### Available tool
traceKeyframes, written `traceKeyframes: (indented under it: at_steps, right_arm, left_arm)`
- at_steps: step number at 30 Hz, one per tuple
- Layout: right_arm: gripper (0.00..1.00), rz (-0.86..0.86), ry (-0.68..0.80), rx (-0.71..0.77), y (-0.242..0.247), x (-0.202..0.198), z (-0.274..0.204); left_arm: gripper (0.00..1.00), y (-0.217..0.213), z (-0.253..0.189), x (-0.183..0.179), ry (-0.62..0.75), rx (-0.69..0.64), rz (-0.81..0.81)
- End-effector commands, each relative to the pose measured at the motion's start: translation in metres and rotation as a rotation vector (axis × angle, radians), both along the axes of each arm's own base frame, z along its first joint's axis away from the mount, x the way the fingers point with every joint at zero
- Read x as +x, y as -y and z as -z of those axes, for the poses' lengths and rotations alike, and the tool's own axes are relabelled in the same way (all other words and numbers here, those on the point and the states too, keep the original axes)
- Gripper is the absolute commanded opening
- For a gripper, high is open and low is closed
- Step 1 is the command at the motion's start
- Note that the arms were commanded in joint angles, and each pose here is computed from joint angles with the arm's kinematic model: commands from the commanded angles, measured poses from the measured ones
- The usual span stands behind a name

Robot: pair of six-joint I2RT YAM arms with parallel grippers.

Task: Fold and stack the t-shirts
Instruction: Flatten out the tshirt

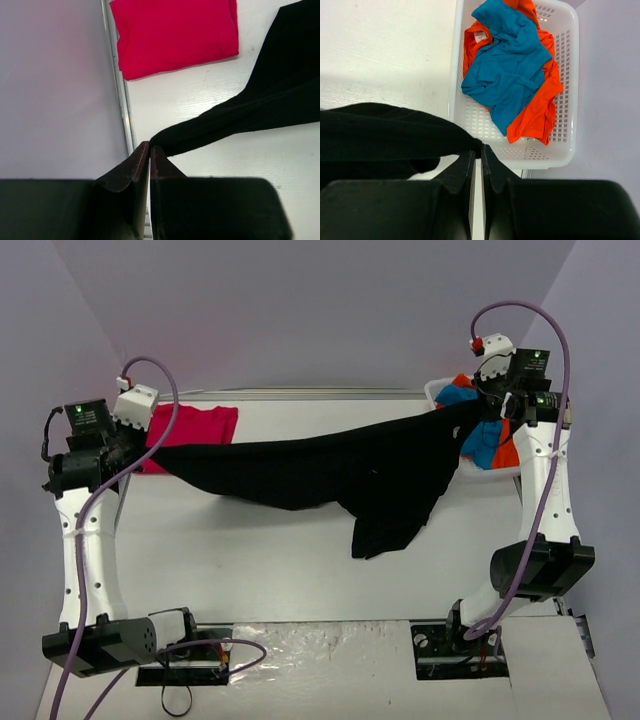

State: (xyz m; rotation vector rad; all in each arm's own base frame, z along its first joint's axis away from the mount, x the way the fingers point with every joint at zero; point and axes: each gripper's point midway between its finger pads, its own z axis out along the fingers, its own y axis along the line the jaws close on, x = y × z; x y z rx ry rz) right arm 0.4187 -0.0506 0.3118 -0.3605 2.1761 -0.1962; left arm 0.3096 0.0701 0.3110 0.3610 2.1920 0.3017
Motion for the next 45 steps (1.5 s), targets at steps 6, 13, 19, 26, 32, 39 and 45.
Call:
traceKeyframes:
  at_steps: [6,13,19,26,32,39,45]
  right_arm:
    - [0.00,0.017,0.137,0.056,0.005,0.041,-0.039]
    - [0.00,-0.005,0.193,0.084,0.002,0.075,-0.057]
    - [0.00,-0.016,0.329,0.079,-0.002,0.056,-0.117]
    - [0.00,-0.020,0.439,0.093,-0.013,-0.004,-0.166]
    - [0.00,-0.029,0.514,0.095,-0.026,-0.078,-0.184]
    - [0.00,-0.005,0.656,0.093,-0.031,-0.145,-0.221]
    - [0.00,0.031,0.664,0.104,-0.023,-0.122,-0.224]
  left_arm:
    - [0.02,0.014,-0.034,0.039,0.105,-0.157,0.026]
    - [0.02,0.035,-0.042,0.069,0.147,-0.293,0.101]
    - [0.02,0.038,-0.105,0.063,0.324,-0.293,0.107]
    - [0.02,0.050,-0.163,0.007,0.482,-0.244,0.138]
    - [0.02,0.059,-0.159,-0.045,0.518,-0.217,0.135]
    - [0.02,0.063,-0.172,-0.095,0.602,-0.175,0.108]
    - [0.02,0.050,-0.189,-0.093,0.666,-0.157,0.035]
